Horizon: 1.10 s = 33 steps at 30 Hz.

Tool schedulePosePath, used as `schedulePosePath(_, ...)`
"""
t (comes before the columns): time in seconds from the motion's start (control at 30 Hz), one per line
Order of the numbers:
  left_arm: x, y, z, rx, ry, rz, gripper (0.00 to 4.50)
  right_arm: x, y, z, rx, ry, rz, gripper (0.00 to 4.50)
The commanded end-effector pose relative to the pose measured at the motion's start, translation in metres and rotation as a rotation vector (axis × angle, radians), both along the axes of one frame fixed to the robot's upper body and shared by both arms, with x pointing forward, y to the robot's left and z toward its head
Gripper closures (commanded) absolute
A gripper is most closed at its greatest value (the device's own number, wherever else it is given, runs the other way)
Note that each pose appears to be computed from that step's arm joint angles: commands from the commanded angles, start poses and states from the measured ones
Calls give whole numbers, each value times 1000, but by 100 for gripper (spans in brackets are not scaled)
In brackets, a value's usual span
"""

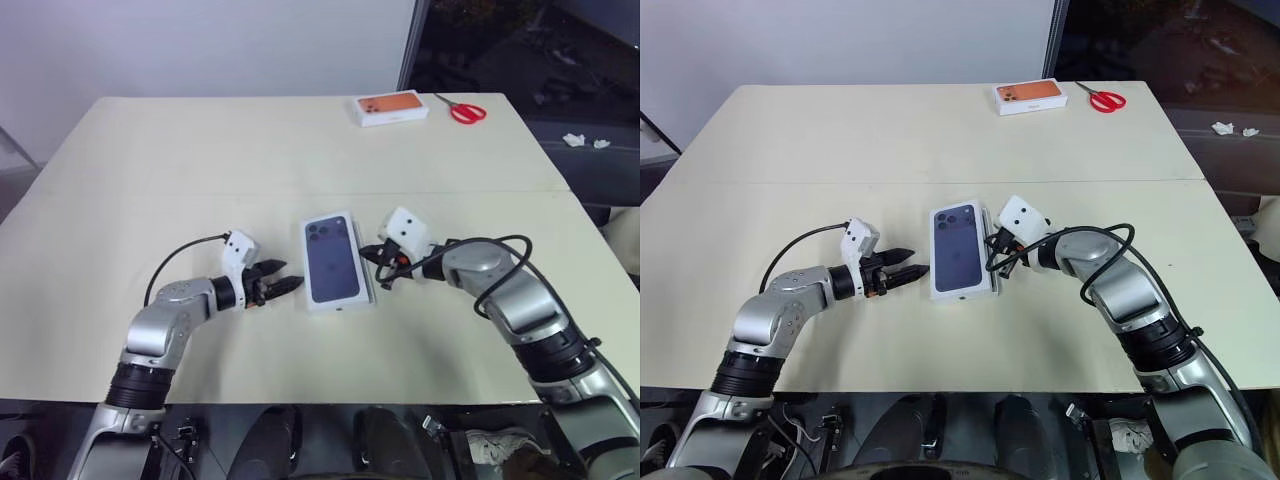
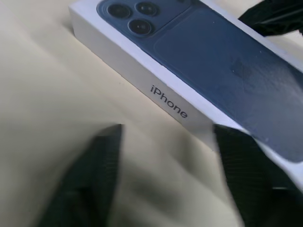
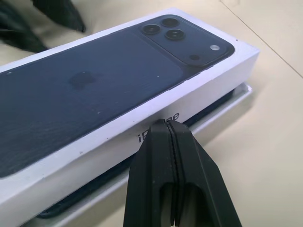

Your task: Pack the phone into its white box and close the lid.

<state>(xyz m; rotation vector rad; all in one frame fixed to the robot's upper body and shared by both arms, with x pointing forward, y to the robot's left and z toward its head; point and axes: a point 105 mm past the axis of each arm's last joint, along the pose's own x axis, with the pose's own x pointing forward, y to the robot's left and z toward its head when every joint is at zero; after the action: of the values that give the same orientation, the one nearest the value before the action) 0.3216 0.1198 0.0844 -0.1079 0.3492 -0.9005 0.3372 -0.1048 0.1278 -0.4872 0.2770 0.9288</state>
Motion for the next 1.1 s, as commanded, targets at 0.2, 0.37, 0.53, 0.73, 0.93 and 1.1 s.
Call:
schedulePosePath(0.2, 5, 3, -3, 27, 9, 32, 444, 1, 9, 16, 6, -59, 41, 450)
schedulePosePath(0.37, 8, -3, -13, 74, 43, 15, 444, 3, 7, 17, -6, -66, 36, 450)
schedulePosePath(0.53, 12, -19, -16, 83, 57, -24, 444, 3, 6, 16, -12, -70, 28, 450)
schedulePosePath(0.73, 15, -40, 1, 28, 27, -70, 444, 2, 2, 15, -30, -71, 24, 450)
schedulePosePath(0.93, 13, -49, 14, -10, -8, -91, 444, 1, -10, 15, -50, -64, 5, 450)
schedulePosePath(1.1, 11, -53, 19, -21, -20, -92, 444, -3, -14, 7, -71, -45, 3, 450)
